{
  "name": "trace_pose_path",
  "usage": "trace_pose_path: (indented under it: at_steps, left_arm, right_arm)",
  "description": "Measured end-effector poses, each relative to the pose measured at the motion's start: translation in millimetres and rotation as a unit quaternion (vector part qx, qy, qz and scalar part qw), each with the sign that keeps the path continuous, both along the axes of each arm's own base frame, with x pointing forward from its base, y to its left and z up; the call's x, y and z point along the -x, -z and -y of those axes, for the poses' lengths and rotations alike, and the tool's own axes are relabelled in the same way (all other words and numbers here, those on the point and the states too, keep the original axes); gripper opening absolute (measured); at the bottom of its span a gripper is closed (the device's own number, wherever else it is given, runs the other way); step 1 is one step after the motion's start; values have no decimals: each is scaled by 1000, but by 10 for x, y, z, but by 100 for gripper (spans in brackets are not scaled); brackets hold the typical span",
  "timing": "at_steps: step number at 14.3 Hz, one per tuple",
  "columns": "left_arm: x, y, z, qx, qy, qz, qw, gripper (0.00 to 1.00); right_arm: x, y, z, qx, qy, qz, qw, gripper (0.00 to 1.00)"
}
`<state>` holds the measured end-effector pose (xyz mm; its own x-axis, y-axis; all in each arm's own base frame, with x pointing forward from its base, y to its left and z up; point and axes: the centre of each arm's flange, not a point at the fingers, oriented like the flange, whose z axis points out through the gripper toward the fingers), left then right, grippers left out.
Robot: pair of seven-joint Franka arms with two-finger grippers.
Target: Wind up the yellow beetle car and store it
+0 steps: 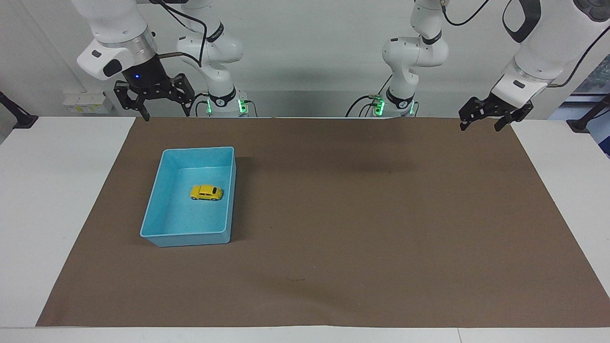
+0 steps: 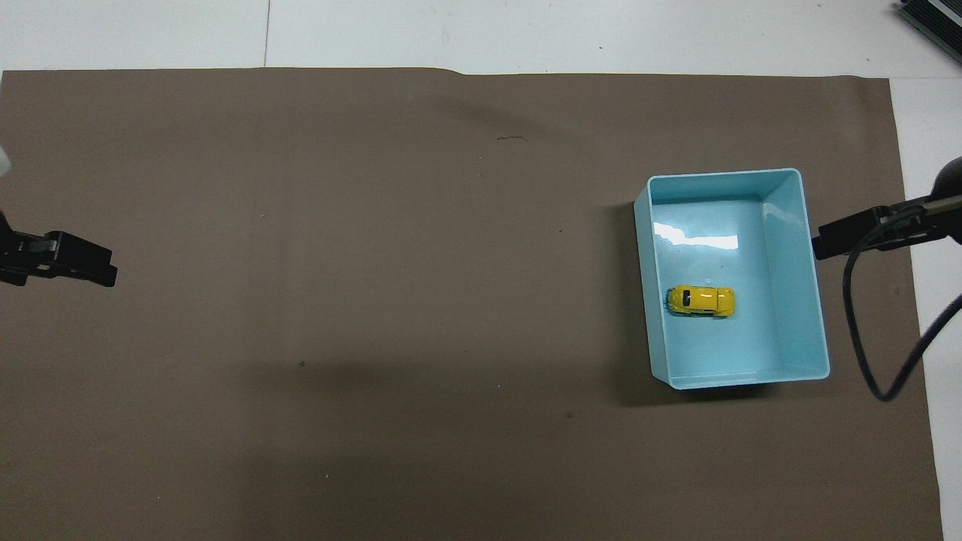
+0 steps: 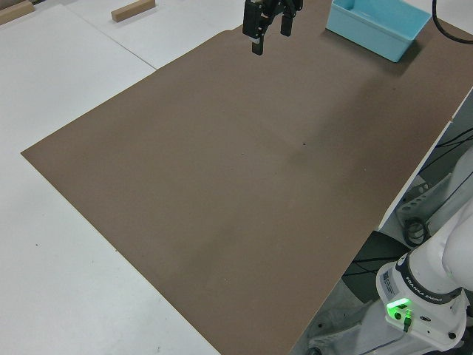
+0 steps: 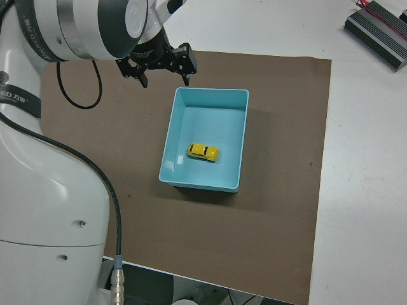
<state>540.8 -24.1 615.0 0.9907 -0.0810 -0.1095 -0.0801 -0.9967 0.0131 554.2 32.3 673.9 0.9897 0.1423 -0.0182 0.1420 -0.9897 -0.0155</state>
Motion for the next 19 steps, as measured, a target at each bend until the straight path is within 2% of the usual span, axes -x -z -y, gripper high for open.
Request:
trace_pose_path:
  at_steps: [3, 5, 19]
  left_arm:
    - [0, 0, 10, 0, 1, 0, 1000, 100]
    - [1, 0, 14, 0, 1, 0, 1000, 100]
    - [2, 0, 45, 0, 4, 0, 1000, 100]
  right_arm:
    - [7, -16, -18, 0, 34, 2, 999, 100]
    - [-16, -31, -28, -1, 57, 12, 998, 100]
    - [6, 83, 5, 0, 66, 10, 998, 100]
